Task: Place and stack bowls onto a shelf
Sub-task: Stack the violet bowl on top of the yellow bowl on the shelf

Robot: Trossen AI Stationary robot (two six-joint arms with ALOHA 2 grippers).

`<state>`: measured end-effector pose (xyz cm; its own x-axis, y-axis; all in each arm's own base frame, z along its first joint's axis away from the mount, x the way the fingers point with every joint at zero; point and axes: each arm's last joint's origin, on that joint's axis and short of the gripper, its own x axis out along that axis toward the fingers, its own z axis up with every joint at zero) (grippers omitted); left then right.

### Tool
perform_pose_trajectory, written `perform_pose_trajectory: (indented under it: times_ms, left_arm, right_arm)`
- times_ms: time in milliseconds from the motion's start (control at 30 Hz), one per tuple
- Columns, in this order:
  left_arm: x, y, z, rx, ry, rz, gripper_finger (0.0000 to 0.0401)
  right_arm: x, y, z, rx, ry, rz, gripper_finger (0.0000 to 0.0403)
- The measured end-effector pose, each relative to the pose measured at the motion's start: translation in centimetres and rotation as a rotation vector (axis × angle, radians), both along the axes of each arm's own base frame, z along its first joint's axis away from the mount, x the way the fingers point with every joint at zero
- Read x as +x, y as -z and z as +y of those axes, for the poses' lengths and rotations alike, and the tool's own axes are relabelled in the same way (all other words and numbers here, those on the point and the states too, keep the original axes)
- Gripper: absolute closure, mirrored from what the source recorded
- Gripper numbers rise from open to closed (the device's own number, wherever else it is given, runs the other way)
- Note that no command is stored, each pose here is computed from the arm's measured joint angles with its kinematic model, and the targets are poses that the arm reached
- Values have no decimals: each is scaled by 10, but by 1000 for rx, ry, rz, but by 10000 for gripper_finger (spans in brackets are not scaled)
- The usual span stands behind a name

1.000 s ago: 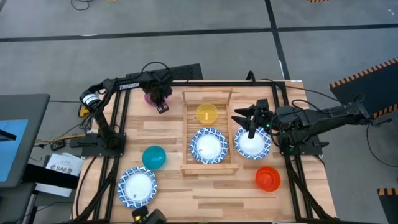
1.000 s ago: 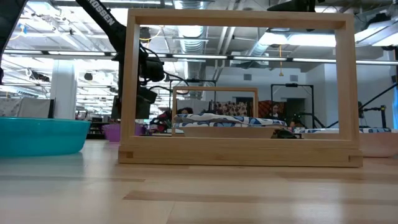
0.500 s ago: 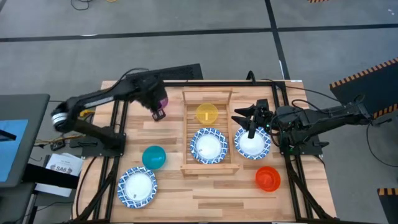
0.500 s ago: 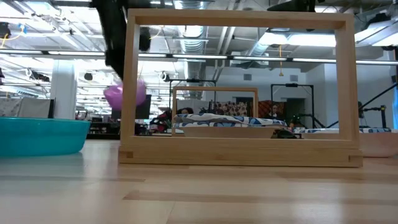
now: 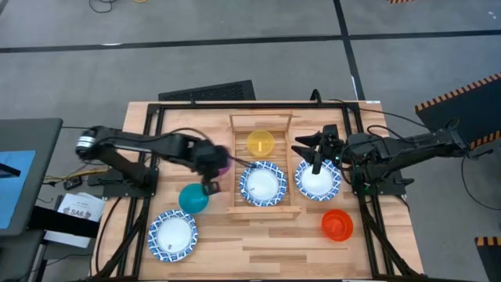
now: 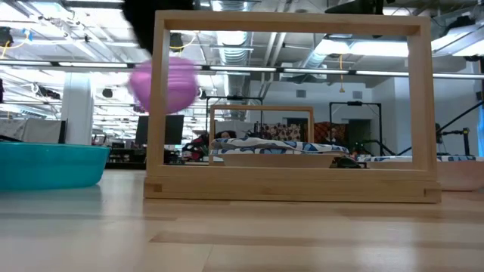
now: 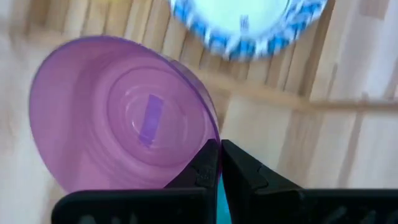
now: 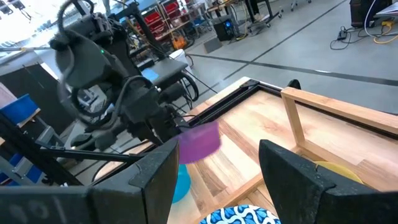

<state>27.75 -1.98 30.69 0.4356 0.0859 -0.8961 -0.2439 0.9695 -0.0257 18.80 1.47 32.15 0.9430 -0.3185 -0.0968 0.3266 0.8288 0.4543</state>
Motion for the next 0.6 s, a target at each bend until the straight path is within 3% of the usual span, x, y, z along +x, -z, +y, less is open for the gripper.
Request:
perform_pose_trajectory:
  times_ms: [200, 333, 600]
  left_arm:
    - [68, -3, 13, 203, 222, 49, 401]
    - [101, 5, 32, 271, 292, 73, 401]
    - [133, 31, 69, 310, 306, 79, 401]
  right_arm:
    - [0, -4, 1, 6, -3, -44, 155]
    - [-4, -16, 0, -2, -6, -141, 155]
    - [-26, -33, -2, -43, -49, -255, 155]
